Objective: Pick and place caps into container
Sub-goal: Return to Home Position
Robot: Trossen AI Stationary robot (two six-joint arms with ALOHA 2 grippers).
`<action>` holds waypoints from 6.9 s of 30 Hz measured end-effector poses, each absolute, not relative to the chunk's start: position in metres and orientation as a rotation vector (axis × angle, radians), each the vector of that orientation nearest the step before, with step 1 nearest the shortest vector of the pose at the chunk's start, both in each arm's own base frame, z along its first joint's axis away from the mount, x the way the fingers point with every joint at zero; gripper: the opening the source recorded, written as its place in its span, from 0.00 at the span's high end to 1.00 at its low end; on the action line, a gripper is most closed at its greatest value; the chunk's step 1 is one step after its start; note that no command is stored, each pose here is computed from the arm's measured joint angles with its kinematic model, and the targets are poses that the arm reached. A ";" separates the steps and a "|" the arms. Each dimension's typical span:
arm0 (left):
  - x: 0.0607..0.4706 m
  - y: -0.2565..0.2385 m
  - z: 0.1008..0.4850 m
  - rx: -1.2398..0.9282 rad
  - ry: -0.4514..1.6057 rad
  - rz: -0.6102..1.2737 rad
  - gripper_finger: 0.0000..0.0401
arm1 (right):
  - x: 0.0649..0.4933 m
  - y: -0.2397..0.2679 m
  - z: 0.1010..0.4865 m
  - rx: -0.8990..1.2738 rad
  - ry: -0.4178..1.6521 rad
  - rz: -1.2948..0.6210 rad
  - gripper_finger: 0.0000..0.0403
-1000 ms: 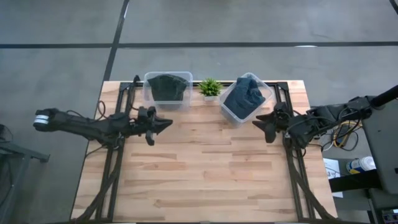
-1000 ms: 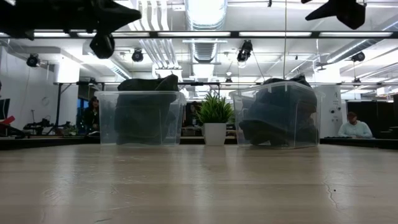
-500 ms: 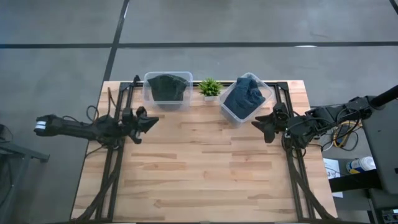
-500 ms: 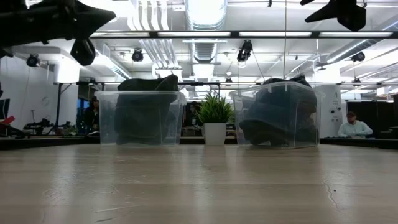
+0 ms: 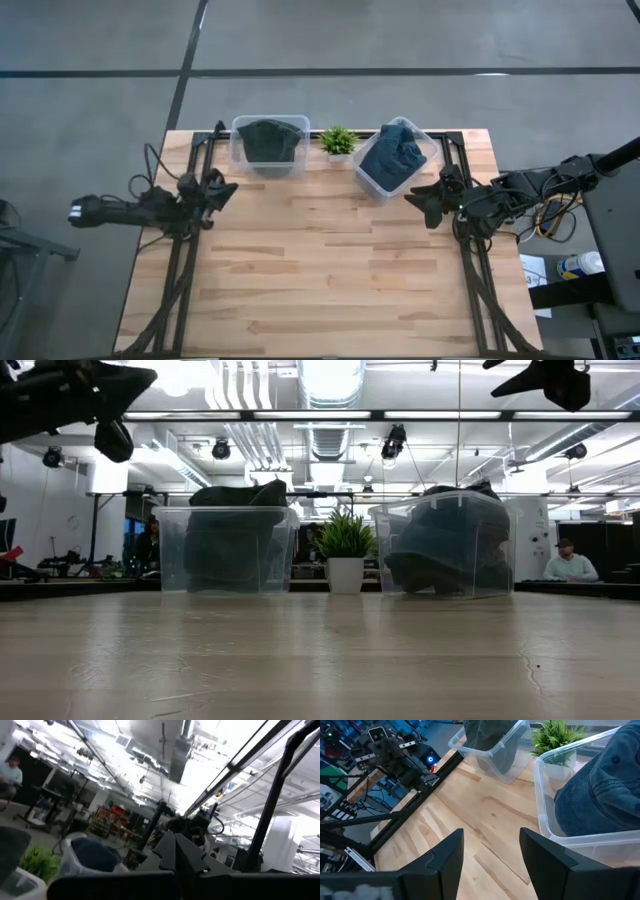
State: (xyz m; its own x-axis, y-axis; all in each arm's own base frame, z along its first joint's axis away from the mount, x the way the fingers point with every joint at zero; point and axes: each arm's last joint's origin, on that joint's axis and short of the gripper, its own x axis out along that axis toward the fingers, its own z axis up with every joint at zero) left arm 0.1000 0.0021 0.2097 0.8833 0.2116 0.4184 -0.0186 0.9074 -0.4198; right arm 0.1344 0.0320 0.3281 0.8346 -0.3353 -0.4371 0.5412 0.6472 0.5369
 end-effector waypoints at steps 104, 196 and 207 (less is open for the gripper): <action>0.100 -0.003 0.165 -0.508 -0.005 0.037 1.00 | 0.064 0.009 0.262 0.370 -0.461 -0.076 0.98; 0.100 -0.003 0.165 -0.509 -0.004 0.037 1.00 | 0.098 -0.002 0.167 0.130 -0.011 0.021 0.98; 0.100 -0.003 0.165 -0.509 -0.004 0.038 1.00 | 0.098 -0.002 0.167 0.130 -0.011 0.021 0.98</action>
State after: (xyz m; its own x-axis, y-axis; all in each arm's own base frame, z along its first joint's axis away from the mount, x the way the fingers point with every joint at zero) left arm 0.1001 -0.0027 0.1652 0.9993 0.0370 -0.0055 -0.0350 0.8727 -0.4869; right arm 0.0981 -0.0017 0.1671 0.9997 0.0198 0.0120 -0.0212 0.9914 0.1293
